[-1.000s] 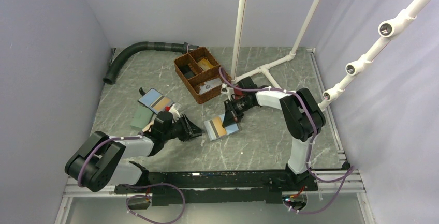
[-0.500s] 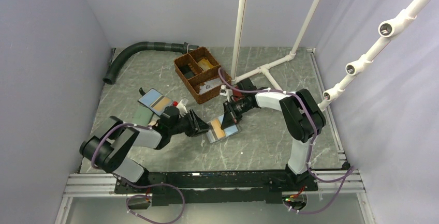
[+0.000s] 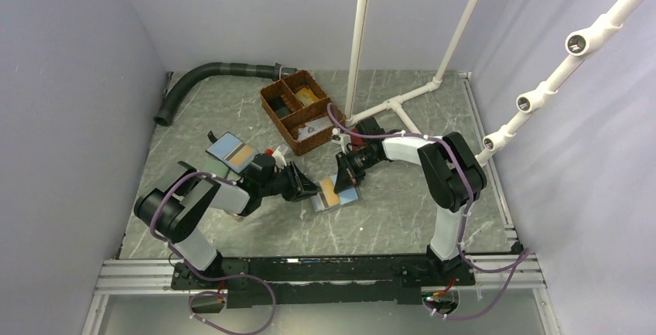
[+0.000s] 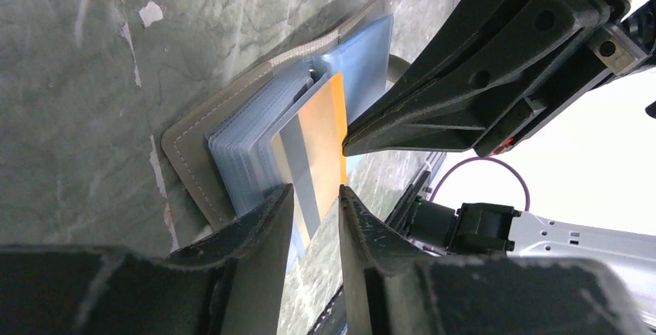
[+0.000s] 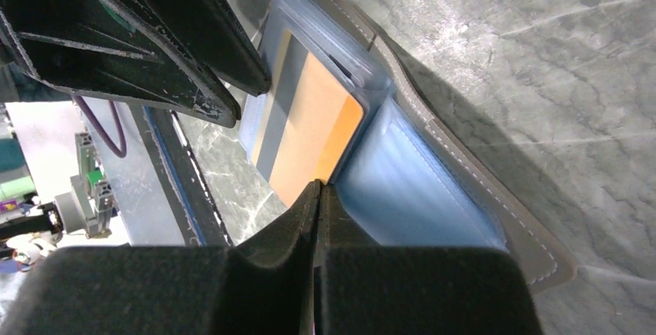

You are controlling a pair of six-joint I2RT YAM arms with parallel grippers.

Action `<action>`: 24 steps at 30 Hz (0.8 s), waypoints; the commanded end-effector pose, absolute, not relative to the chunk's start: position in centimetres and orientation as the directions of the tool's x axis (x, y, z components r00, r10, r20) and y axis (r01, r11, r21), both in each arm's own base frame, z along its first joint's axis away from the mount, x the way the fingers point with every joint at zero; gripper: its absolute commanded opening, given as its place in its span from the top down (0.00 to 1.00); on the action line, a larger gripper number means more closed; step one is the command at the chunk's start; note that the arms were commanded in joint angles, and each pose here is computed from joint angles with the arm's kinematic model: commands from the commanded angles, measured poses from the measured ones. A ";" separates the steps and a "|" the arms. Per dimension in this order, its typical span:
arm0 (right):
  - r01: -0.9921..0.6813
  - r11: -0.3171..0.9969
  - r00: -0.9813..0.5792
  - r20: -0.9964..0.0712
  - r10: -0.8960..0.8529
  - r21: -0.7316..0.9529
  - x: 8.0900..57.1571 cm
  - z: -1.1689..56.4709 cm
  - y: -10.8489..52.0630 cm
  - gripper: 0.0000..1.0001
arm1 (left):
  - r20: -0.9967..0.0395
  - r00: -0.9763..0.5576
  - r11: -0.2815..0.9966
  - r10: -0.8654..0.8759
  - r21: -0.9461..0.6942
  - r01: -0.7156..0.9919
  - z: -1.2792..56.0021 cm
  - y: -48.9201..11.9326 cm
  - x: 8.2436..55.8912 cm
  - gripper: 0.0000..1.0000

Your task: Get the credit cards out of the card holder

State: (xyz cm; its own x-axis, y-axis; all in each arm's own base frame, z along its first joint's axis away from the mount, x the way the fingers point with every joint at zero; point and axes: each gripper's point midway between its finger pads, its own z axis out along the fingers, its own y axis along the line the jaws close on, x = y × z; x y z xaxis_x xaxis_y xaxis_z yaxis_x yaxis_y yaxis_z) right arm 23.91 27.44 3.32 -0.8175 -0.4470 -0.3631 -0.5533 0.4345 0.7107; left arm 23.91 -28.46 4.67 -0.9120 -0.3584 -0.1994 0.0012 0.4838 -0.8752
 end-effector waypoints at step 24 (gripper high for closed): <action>-0.610 0.483 -0.792 -0.467 -0.393 0.628 27.0 4.9 24.6 1.00 | -0.189 -0.904 0.582 -0.385 -0.809 -0.079 2.7 -26.4 22.9 0.63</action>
